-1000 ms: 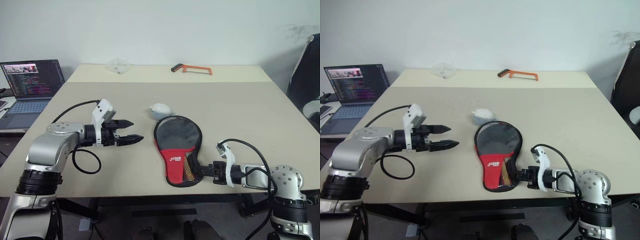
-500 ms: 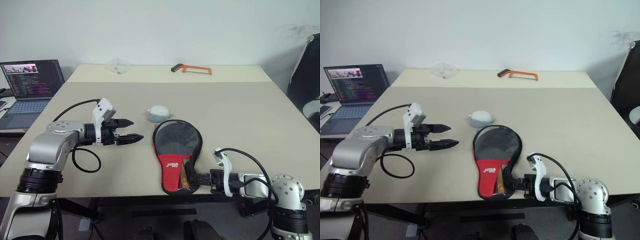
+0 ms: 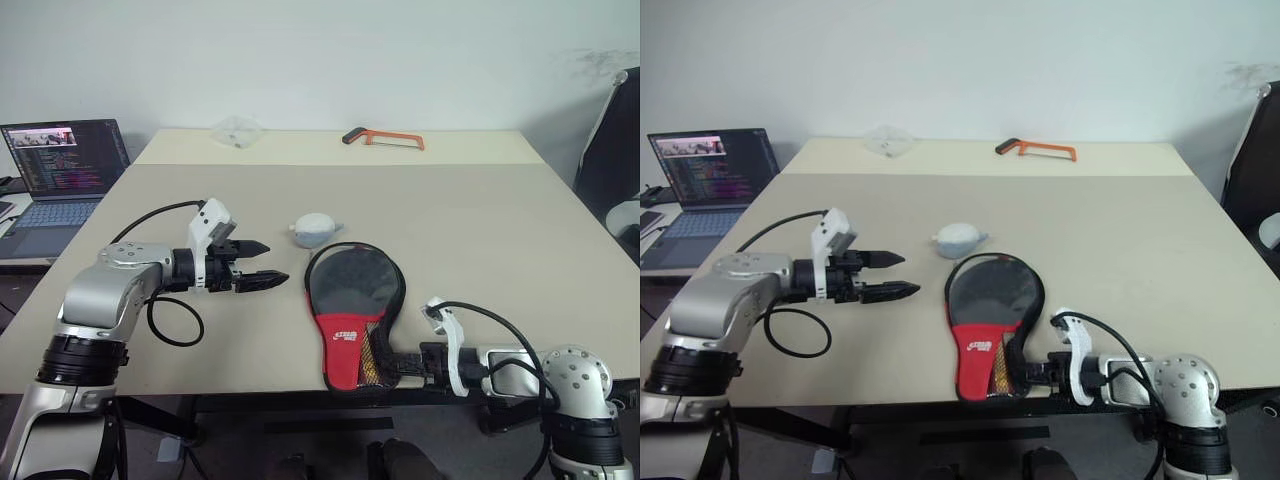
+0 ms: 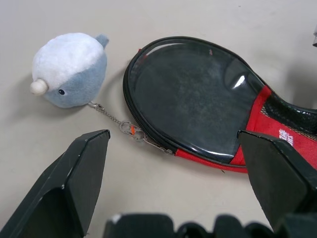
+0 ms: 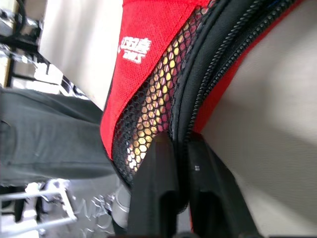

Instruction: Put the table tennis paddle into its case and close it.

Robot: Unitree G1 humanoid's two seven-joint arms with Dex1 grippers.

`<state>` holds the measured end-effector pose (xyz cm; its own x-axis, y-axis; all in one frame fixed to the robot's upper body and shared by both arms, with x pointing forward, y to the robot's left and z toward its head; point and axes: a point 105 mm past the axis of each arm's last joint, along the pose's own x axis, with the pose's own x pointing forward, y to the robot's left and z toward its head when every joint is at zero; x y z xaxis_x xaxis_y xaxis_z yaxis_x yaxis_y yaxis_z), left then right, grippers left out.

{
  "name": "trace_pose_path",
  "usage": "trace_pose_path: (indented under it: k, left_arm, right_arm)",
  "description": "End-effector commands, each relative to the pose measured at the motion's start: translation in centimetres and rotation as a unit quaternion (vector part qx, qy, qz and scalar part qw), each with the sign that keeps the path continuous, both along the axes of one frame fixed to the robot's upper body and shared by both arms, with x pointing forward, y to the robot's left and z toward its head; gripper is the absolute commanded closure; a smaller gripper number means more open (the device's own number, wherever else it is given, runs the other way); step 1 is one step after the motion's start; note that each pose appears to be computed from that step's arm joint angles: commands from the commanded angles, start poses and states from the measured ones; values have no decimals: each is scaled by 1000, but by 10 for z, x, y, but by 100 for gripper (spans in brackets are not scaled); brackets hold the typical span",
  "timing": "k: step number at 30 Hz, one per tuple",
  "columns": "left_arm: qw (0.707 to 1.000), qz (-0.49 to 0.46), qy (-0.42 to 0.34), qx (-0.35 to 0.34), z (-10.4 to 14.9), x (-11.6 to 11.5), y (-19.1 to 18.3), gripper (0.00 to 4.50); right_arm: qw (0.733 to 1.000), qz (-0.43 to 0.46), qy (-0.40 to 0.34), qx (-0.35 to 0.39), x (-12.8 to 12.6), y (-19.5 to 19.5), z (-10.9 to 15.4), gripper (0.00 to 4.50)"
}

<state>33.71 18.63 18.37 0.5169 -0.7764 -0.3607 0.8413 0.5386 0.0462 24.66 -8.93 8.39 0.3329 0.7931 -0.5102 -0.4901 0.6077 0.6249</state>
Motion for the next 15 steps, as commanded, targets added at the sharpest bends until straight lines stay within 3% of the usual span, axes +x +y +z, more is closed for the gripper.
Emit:
trace_pose_path:
  k: [1, 9, 12, 15]
  left_arm:
    - [1000, -4, -28, 1, 13, 2, -1, 0]
    - [998, 31, -50, -6, 17, 14, 5, 0]
    - [996, 55, -66, -21, 19, 27, 1, 0]
    - [988, 110, -104, -31, 25, 52, -2, 0]
  right_arm:
    - [998, 9, -48, -31, 8, -8, 18, 301]
    - [965, 77, -185, -170, 12, -44, 62, 19]
    - [940, 90, -269, -188, 27, -42, 89, 4]
    - [896, 64, -401, -180, 61, -13, 120, 4]
